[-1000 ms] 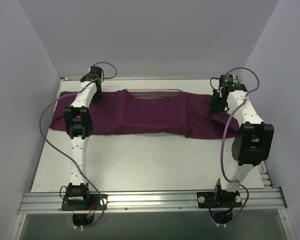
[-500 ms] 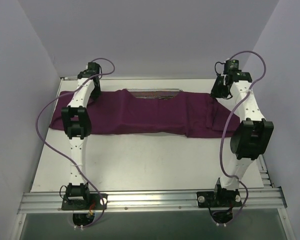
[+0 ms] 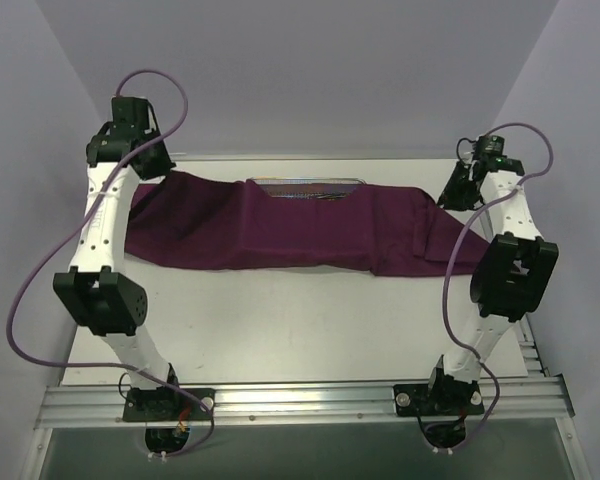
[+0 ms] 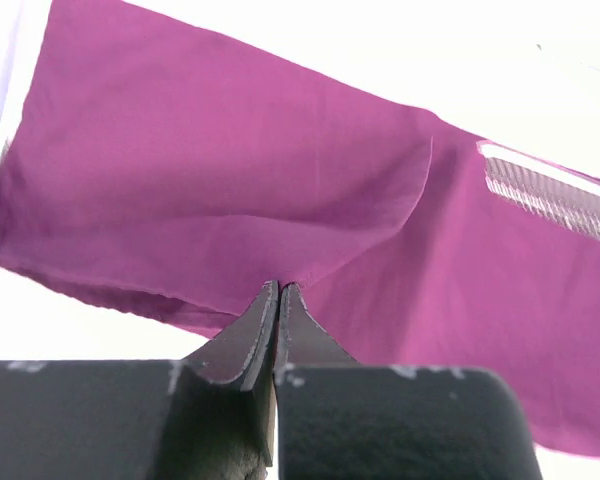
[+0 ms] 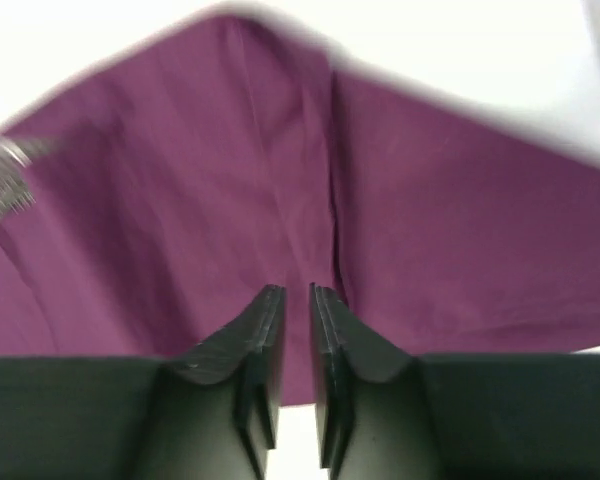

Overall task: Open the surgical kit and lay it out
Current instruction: Open the surgical kit at the center of the board.

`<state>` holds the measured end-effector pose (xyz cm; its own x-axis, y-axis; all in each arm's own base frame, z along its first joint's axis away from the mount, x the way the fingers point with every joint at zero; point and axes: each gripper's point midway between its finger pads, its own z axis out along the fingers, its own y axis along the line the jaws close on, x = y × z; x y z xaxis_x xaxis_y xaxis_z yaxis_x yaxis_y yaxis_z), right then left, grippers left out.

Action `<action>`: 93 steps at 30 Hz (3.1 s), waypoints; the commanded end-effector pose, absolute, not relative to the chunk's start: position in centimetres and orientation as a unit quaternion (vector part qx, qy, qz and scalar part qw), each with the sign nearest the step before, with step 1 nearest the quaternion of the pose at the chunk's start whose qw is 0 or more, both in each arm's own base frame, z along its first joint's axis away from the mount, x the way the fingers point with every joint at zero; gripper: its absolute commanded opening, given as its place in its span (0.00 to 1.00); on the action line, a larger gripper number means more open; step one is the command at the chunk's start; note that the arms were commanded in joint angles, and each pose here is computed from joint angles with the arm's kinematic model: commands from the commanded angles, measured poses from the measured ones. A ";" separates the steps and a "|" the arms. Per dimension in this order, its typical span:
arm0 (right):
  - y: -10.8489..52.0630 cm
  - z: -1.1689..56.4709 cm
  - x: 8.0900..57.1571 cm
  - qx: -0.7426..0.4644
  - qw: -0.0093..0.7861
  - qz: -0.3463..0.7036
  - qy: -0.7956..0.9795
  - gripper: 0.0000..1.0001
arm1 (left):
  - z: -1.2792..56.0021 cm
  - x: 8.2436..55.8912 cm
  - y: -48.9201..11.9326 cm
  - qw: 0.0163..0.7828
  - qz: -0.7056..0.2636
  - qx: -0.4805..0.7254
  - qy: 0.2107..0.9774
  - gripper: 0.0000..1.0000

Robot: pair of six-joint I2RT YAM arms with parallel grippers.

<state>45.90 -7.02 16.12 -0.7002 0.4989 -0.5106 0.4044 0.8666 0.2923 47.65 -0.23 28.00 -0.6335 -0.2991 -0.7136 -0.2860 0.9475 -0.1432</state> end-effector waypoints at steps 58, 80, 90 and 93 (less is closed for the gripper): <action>-16.1 13.3 51.9 0.272 0.266 -0.215 0.900 0.64 | 16.9 37.4 -0.6 0.237 -0.075 -0.185 0.951 0.02; -1.3 5.3 39.6 0.125 0.142 -0.021 0.982 0.39 | 17.4 37.8 -1.0 0.239 -0.088 -0.186 0.949 0.02; -1.6 3.1 38.7 0.130 0.124 -0.034 0.983 0.31 | 17.3 37.5 -0.9 0.237 -0.084 -0.186 0.950 0.02; -1.6 2.7 38.3 0.131 0.117 -0.035 0.984 0.30 | 17.2 37.5 -0.9 0.237 -0.084 -0.186 0.950 0.02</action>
